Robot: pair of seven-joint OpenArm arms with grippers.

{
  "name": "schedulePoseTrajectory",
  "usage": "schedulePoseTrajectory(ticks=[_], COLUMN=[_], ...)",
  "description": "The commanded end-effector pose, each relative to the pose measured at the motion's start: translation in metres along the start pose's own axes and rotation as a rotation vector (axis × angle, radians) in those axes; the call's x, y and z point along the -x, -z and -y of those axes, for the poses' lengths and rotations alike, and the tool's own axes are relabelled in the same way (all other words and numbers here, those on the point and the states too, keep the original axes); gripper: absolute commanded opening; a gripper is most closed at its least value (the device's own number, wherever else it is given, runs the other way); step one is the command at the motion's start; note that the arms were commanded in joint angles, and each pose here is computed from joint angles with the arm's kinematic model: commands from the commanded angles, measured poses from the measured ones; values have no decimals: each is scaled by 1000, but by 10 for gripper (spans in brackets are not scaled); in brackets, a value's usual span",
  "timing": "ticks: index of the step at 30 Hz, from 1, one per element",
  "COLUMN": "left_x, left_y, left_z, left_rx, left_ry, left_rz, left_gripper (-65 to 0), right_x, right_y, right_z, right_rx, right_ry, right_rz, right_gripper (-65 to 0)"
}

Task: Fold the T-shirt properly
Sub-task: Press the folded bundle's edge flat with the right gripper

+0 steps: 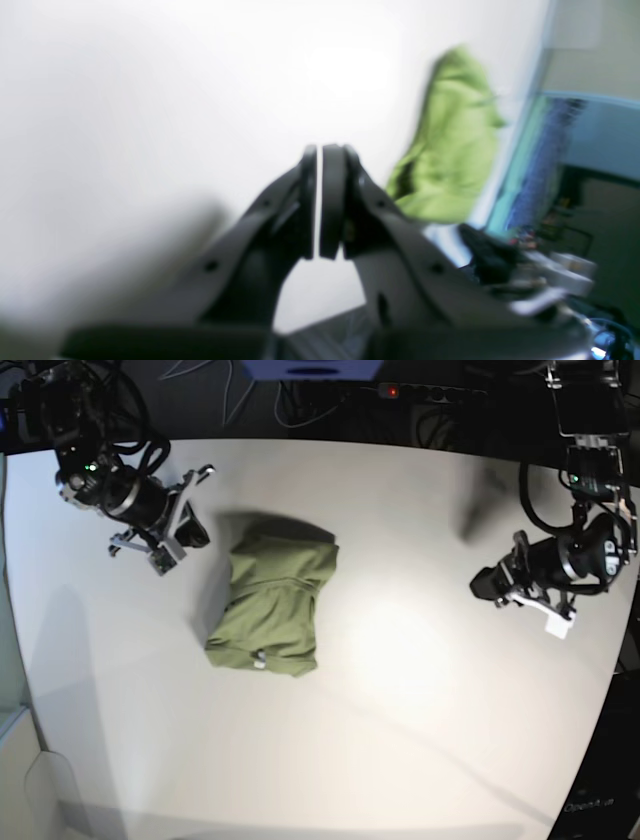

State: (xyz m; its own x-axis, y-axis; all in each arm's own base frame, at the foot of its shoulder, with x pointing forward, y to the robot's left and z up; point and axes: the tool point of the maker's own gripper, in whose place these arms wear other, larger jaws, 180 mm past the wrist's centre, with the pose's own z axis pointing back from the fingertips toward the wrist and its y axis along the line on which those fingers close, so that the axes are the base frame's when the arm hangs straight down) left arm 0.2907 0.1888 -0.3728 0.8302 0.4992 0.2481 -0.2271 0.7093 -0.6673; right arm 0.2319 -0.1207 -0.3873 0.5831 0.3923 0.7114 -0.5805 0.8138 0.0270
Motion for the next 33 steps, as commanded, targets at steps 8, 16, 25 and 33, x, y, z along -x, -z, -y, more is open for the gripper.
schedulePoseTrajectory(ticks=[8, 16, 25, 33], left_x=[11, 32, 27, 27], left_y=[-16, -17, -37, -47], left_z=[-16, -31, -52, -65], left_rx=[-44, -71, -109, -144], left_ry=[25, -2, -57, -60], left_rz=[-19, -56, -8, -1], left_gripper=[-634, -634, -634, -634], right_x=[-54, -90, -105, -84], right_y=[-14, 4, 16, 37], right_z=[-25, -42, -33, -24], right_rx=[-28, -82, -69, -107], right_ry=[-20, -67, -74, -67], right_rz=[173, 183, 185, 143], right_gripper=[-649, -647, -647, -647])
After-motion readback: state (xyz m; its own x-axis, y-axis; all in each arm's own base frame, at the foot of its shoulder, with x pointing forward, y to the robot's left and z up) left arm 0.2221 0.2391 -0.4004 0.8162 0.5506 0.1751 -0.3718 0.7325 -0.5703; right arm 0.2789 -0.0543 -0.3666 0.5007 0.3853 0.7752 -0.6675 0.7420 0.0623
